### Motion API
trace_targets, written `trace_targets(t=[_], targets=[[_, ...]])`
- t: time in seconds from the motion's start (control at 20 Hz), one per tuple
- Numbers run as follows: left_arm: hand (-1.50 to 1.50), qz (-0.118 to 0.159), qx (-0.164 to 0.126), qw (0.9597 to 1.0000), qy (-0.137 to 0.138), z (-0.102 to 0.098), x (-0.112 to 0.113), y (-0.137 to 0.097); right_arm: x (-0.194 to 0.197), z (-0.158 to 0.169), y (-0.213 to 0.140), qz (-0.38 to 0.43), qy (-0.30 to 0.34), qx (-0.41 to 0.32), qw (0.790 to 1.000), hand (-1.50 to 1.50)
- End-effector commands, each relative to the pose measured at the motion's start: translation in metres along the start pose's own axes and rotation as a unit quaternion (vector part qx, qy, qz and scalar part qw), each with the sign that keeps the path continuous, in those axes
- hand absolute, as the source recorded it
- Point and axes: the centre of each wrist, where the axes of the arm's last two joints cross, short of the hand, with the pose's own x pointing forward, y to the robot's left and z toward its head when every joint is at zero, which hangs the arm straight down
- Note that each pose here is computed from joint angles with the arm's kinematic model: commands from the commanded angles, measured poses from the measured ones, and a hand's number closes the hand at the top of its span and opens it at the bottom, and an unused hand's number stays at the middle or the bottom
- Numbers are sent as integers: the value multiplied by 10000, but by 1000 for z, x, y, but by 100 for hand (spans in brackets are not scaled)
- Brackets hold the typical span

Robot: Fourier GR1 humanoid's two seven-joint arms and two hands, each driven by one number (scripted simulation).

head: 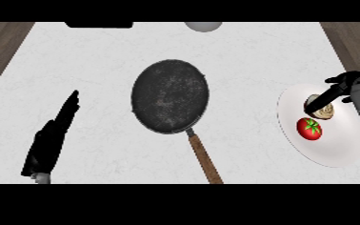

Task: Pick the cupcake from the plate and place it in the pan

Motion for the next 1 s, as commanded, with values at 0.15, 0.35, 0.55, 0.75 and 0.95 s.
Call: trace_targets(t=[0.15,0.35,0.55,0.75,0.95], targets=[[0,16,-34,10000,-7,2,2,-5,-1,-5,11,24,161,15,9999,-150],[0,-5,22,10000,30,-2,15,-5,-5,-16,20,23,39,-49,10000,-150],[0,-36,-31,10000,5,12,-11,-9,-6,-25,22,10,115,83,9999,-150],[0,25,6,10000,1,-5,9,-4,-12,-33,34,-194,-14,-13,9998,-150],[0,36,-83,9999,-62,3,-7,5,-30,-48,42,-480,-221,-131,9985,150]])
